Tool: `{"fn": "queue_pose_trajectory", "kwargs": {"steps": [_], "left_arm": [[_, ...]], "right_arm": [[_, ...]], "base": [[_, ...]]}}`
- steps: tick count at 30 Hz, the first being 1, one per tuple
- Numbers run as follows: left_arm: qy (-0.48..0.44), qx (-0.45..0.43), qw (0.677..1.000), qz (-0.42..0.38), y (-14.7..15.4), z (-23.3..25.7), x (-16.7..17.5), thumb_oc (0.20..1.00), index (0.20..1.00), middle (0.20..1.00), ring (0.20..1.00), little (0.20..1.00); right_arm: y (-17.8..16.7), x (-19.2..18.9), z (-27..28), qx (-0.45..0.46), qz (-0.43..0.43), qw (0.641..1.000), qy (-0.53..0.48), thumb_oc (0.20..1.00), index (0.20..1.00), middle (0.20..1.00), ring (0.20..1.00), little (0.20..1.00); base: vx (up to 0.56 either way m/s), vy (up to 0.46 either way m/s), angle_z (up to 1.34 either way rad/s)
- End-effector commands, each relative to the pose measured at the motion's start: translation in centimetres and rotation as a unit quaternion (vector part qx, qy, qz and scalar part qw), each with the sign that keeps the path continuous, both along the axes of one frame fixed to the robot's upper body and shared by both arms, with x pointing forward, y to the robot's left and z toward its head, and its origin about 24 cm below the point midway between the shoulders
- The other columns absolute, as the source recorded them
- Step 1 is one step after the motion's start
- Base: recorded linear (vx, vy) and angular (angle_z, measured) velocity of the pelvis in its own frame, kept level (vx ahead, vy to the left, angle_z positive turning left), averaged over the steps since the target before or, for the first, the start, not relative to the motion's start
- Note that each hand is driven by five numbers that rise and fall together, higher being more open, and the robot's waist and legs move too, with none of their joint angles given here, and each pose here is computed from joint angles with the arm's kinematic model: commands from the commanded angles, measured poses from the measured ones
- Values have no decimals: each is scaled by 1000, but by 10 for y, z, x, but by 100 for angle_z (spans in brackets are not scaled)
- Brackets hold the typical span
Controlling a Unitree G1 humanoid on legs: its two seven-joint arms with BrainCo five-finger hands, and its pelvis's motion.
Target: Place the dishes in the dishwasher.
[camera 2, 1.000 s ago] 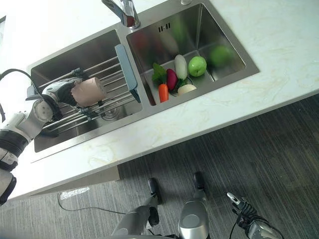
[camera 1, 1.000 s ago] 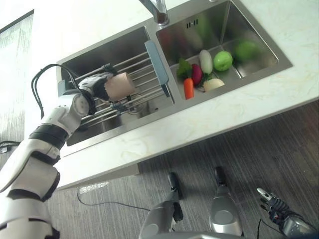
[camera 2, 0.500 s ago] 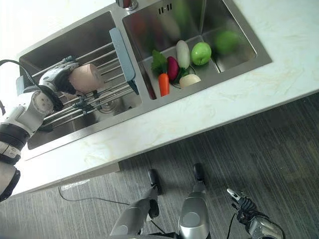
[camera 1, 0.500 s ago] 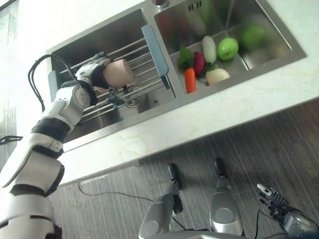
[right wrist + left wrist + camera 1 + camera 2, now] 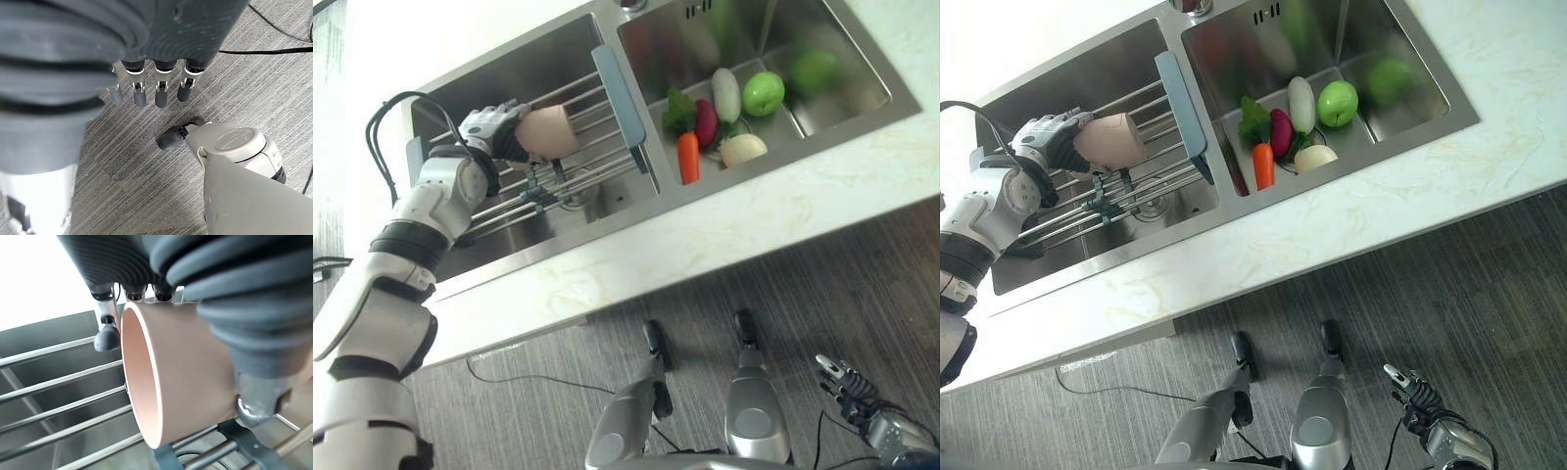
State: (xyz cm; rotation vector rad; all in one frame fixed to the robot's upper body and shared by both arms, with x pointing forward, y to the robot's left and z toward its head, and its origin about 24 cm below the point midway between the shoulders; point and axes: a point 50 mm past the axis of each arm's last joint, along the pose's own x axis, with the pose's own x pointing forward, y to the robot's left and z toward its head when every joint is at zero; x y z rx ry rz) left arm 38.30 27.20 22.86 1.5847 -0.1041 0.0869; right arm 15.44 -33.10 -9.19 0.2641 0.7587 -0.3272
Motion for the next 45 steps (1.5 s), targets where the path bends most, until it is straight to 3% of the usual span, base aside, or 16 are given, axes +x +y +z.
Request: {"fn": "queue_pose_trajectory", "kwargs": {"steps": [1, 7, 8, 10, 13, 20, 26, 34, 39, 45], "left_arm": [[12, 52, 997, 52, 30, -7, -7, 200, 200, 200, 200, 200], [-49, -2, 998, -26, 14, -6, -11, 200, 200, 200, 200, 200], [-100, -59, 991, -70, -3, 7, -13, 200, 200, 200, 200, 200], [-145, -81, 981, -98, -12, 10, -21, 200, 200, 200, 200, 200], [-192, -43, 970, -142, -22, 5, -37, 200, 200, 200, 200, 200], [-349, 33, 929, -119, 1, 46, -88, 200, 200, 200, 200, 200], [-420, -20, 903, -92, 20, 33, -122, 200, 200, 200, 200, 200], [-400, -68, 913, -39, 30, -11, -154, 200, 200, 200, 200, 200], [-410, -154, 895, -92, 11, -25, -156, 200, 200, 200, 200, 200], [-407, -186, 885, -125, -6, -35, -150, 200, 200, 200, 200, 200]], "right_arm": [[-10, 4, 9, -17, 0, 1000, -23, 1000, 1000, 1000, 1000, 1000], [-4, -11, -3, -16, -10, 1000, 4, 1000, 1000, 1000, 1000, 1000], [0, -22, -10, -11, -22, 999, 21, 1000, 1000, 1000, 1000, 1000], [8, -36, -21, -5, -29, 999, 45, 1000, 1000, 1000, 1000, 1000], [17, -55, -33, 5, -47, 996, 72, 1000, 1000, 1000, 1000, 1000], [39, -96, -53, 38, -90, 986, 136, 1000, 1000, 1000, 1000, 1000], [55, -102, -59, 50, -76, 983, 161, 1000, 1000, 1000, 1000, 1000], [55, -83, -55, 38, -24, 986, 162, 1000, 1000, 1000, 1000, 1000], [48, -64, -46, 44, -136, 985, 101, 1000, 1000, 1000, 1000, 1000], [63, -78, -51, 47, -139, 983, 107, 1000, 1000, 1000, 1000, 1000]], "base": [[-19, -42, -1], [2, -66, 2], [9, -95, 6], [63, -137, 14], [131, -130, 2], [124, -188, 14], [55, -206, 12], [-53, -249, 37], [-382, -150, 248], [-202, 181, 133]]}}
